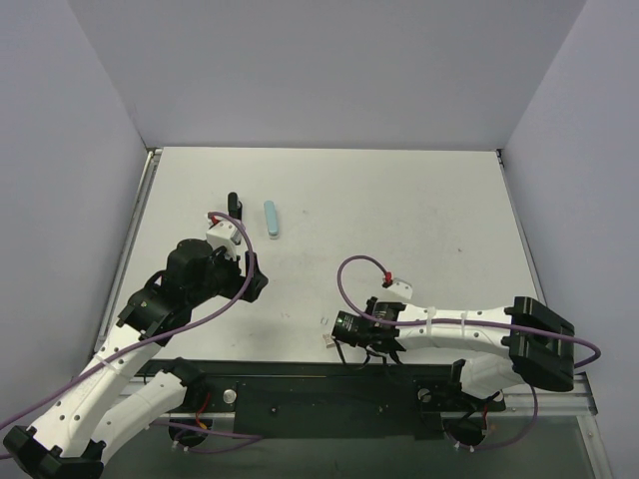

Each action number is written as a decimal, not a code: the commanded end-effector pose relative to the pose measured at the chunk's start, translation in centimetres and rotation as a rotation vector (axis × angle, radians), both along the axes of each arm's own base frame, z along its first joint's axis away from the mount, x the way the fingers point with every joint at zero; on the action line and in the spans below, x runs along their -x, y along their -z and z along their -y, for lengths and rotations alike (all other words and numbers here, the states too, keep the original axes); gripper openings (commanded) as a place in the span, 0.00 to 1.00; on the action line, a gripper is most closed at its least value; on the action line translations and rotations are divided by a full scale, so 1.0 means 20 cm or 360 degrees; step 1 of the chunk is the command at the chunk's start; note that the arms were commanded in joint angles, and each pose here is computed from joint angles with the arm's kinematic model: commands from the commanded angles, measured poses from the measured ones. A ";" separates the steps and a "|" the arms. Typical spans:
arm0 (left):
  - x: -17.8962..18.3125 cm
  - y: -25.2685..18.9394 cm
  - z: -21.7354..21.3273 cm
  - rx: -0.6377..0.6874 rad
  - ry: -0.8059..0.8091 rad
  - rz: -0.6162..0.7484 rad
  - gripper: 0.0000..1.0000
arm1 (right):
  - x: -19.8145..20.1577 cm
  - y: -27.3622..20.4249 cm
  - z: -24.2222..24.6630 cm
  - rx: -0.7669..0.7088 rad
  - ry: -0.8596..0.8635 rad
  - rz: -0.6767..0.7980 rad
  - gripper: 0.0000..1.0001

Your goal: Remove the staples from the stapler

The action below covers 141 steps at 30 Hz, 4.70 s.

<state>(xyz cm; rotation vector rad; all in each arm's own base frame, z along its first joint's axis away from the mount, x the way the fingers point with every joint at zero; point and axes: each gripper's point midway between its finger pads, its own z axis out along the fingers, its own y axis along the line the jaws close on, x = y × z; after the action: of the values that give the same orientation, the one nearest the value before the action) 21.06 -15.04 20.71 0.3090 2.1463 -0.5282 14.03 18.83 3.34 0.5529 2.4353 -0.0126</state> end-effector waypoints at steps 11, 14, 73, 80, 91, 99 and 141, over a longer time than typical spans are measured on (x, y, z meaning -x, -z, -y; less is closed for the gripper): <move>-0.04 -0.06 -0.01 0.0029 -0.0048 0.0069 0.81 | -0.14 -0.27 -0.13 0.0207 -0.0277 0.0205 0.39; -0.04 -0.06 -0.02 0.0027 -0.0060 0.0070 0.81 | -0.16 -0.29 -0.19 0.0194 -0.0306 0.0211 0.43; -0.04 -0.09 -0.04 0.0054 -0.0087 0.0099 0.81 | -0.19 0.15 -0.56 0.0089 -0.0390 -0.0190 0.31; -0.04 -0.09 -0.04 0.0052 -0.0087 0.0095 0.82 | -0.19 0.18 -0.56 0.0133 -0.0422 -0.0230 0.27; -0.04 -0.08 -0.04 0.0046 -0.0089 0.0087 0.81 | -0.19 0.19 -0.56 0.0154 -0.0446 -0.0253 0.14; -0.05 -0.08 -0.04 0.0045 -0.0089 0.0085 0.81 | -0.21 0.12 -0.58 0.0128 -0.0469 -0.0186 0.03; -0.07 -0.05 -0.05 0.0029 -0.0118 0.0060 0.81 | -0.01 -0.09 0.10 0.0175 -0.0077 0.0093 0.05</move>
<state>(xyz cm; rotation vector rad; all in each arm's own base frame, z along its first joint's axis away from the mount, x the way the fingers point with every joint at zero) 21.81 -13.99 20.64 0.2450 2.1507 -0.4879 14.29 18.95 4.45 0.4243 2.4239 -0.0519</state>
